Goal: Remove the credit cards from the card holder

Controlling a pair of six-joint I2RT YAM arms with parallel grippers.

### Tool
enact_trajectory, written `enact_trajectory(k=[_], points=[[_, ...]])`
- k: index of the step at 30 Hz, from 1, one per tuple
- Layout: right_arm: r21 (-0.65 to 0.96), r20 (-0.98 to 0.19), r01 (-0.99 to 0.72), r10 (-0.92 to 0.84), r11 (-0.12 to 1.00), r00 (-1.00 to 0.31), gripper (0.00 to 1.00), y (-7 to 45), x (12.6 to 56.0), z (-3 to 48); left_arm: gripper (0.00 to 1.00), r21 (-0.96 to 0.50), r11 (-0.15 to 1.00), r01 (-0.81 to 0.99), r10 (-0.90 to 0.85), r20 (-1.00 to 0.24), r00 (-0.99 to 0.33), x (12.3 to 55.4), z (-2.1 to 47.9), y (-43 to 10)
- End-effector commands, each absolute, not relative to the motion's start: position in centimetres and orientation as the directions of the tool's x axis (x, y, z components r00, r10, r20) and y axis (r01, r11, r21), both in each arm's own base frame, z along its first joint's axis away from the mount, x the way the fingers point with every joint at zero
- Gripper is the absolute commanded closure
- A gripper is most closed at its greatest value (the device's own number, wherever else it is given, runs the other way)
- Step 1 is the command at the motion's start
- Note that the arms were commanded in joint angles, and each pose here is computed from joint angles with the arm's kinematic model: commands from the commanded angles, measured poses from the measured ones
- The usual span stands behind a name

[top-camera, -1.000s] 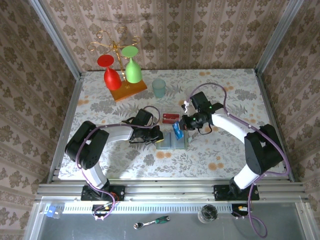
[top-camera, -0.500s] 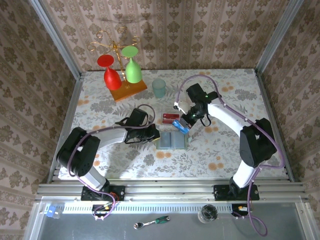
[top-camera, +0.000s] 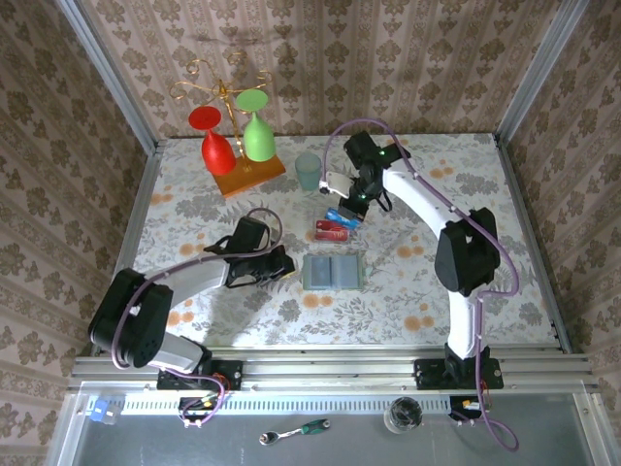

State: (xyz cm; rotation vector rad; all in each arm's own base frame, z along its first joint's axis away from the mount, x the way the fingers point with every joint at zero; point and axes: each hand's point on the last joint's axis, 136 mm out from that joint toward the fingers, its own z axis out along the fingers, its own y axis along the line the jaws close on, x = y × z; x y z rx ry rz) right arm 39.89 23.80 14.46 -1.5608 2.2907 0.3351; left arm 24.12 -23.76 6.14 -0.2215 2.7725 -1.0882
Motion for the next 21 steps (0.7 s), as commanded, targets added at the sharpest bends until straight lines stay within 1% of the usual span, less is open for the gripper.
enact_trajectory(k=[1,10,21], points=[[-0.004,-0.368,-0.951,-0.885,0.308,-0.285,1.00,24.0,40.4,14.5,1.00,-0.661,0.744,-0.099,-0.206,-0.085,-0.975,23.4,5.8,-22.5],[-0.027,-0.369,-0.963,-0.898,0.270,-0.241,1.00,25.4,43.7,14.4,1.00,-0.654,0.743,-0.143,-0.245,-0.067,-0.967,23.3,5.3,-20.9],[-0.001,-0.322,-0.976,-0.924,0.218,-0.206,0.97,25.3,44.1,11.5,1.00,-0.642,0.748,-0.167,-0.252,-0.043,-0.967,23.2,4.7,-20.4]])
